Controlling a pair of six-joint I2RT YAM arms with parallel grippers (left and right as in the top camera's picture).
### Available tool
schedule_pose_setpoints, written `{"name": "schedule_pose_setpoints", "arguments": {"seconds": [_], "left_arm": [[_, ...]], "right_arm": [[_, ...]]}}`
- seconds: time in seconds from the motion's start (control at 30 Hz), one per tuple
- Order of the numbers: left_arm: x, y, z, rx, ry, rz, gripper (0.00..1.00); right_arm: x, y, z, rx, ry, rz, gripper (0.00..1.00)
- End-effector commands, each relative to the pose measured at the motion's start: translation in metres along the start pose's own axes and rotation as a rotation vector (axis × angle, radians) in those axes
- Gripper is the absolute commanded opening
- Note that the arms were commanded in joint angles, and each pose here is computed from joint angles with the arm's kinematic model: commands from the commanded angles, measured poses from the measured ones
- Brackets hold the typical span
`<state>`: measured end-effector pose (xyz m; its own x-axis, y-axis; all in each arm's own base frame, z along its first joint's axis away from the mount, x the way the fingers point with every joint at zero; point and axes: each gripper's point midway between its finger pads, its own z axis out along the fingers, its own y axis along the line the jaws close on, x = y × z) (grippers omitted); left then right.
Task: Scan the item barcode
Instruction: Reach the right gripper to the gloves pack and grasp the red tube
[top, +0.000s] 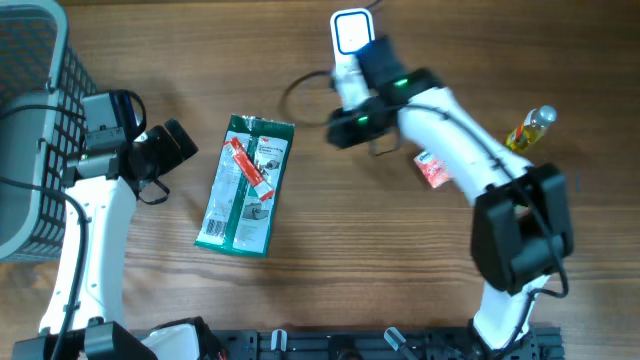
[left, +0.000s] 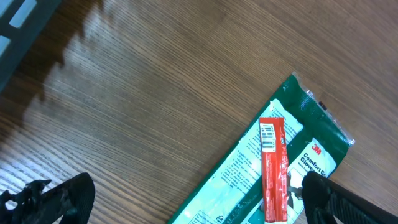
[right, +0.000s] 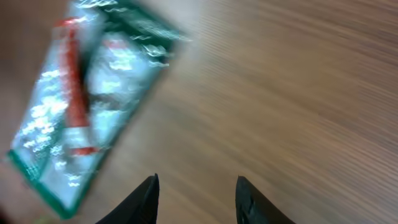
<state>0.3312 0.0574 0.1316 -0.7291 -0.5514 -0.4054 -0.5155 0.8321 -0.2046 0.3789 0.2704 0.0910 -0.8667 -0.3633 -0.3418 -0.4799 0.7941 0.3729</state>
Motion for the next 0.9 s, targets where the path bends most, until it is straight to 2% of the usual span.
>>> {"name": "schedule_pose_setpoints", "arguments": {"seconds": [0.0, 0.1, 0.23, 0.57, 0.67, 0.77, 0.87], "left_arm": [[-0.002, 0.001, 0.0, -0.006, -0.005, -0.002, 1.0], [-0.002, 0.001, 0.0, -0.006, -0.005, -0.002, 1.0], [-0.002, 0.001, 0.0, -0.006, -0.005, -0.002, 1.0], [-0.002, 0.001, 0.0, -0.006, -0.005, -0.002, 1.0], [-0.002, 0.001, 0.0, -0.006, -0.005, -0.002, 1.0], [-0.002, 0.001, 0.0, -0.006, -0.005, -0.002, 1.0], [-0.002, 0.001, 0.0, -0.006, -0.005, -0.002, 1.0]], "right_arm": [[0.004, 0.072, 0.024, -0.107, -0.007, -0.13, 0.41], [0.007, 0.103, 0.043, -0.073, -0.025, -0.213, 0.46], [0.019, 0.127, 0.075, -0.015, -0.028, -0.284, 0.46], [0.039, 0.113, 0.116, 0.028, 0.043, -0.24, 0.45], [0.039, 0.111, 0.118, 0.034, 0.044, -0.238, 0.44], [0.04, 0.111, 0.118, 0.035, 0.046, -0.237, 0.4], [0.043, 0.109, 0.121, 0.038, 0.055, -0.235, 0.41]]}}
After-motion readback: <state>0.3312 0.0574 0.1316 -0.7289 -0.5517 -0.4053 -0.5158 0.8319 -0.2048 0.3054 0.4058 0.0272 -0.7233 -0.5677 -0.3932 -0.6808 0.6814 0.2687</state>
